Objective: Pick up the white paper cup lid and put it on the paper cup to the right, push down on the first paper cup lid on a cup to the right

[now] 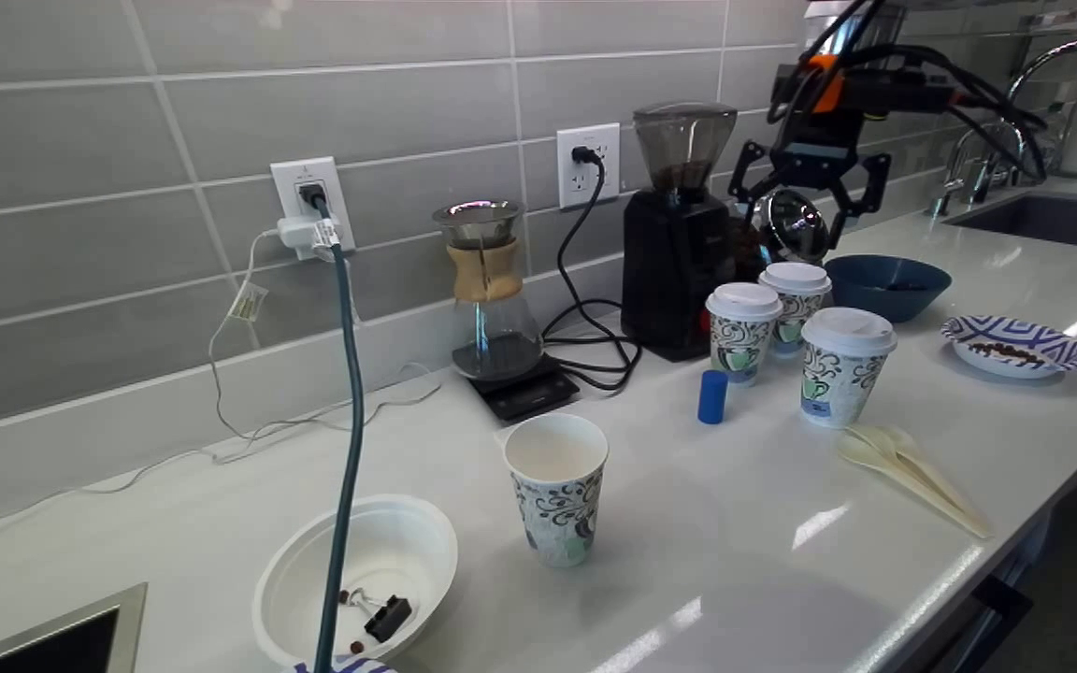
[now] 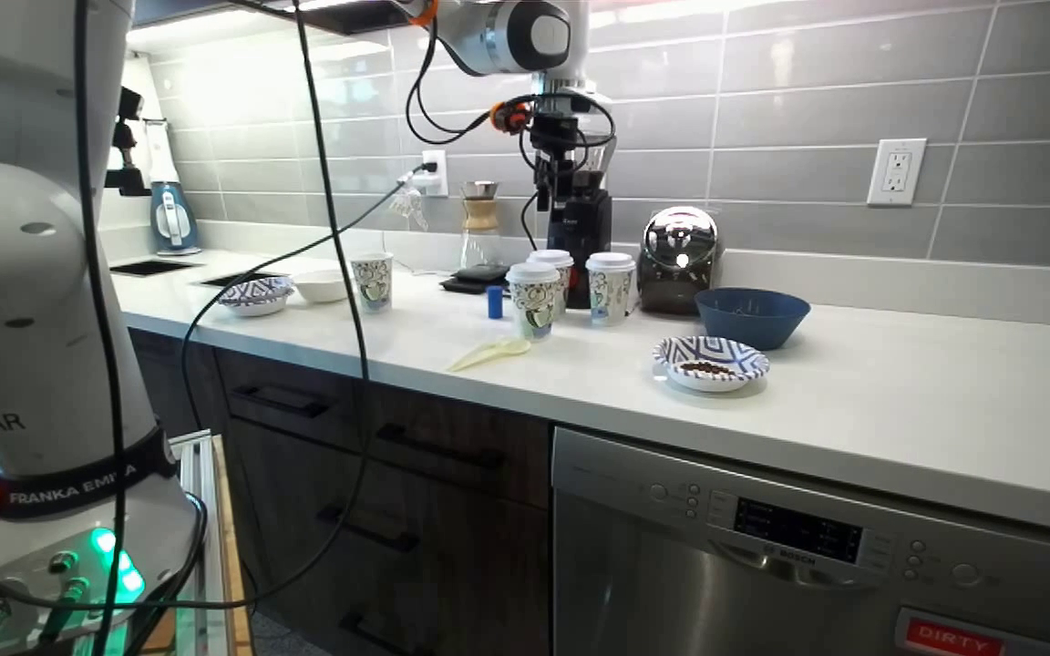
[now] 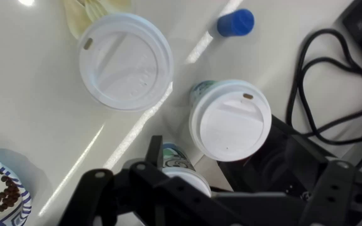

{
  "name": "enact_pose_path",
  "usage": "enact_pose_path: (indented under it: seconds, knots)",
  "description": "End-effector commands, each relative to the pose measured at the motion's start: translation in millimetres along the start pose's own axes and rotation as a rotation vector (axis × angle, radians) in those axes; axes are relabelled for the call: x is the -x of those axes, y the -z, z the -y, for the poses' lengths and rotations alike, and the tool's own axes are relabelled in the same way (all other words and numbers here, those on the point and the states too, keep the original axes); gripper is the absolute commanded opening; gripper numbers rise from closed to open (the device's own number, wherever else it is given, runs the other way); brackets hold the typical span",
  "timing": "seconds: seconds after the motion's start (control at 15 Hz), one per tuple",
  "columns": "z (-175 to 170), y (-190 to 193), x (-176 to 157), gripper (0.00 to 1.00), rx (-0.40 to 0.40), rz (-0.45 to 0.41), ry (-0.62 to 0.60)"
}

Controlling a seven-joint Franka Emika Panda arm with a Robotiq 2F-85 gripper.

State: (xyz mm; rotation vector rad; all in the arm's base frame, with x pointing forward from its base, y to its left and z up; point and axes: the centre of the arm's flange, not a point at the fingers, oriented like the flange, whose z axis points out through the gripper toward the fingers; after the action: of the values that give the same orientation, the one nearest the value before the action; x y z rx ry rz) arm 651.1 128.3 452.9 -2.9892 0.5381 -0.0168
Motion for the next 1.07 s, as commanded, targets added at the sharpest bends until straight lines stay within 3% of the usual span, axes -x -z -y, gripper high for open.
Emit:
enact_pose_path:
  seconds: [0.0, 0.27, 0.67, 0.73, 1.0]
  knots:
    - [-40.4, 12.5, 74.9, 1.00, 0.024, 0.051, 0.197]
    - [-62.8, 37.2, 127.1, 1.00, 0.018, -0.013, 0.388]
    - [-103.4, 95.0, 195.3, 1.00, -0.059, -0.273, 0.526]
    - [-69.0, 84.8, 148.2, 1.00, -0.021, -0.196, 0.474]
    - [-88.2, 99.0, 179.8, 1.00, -0.028, -0.260, 0.509]
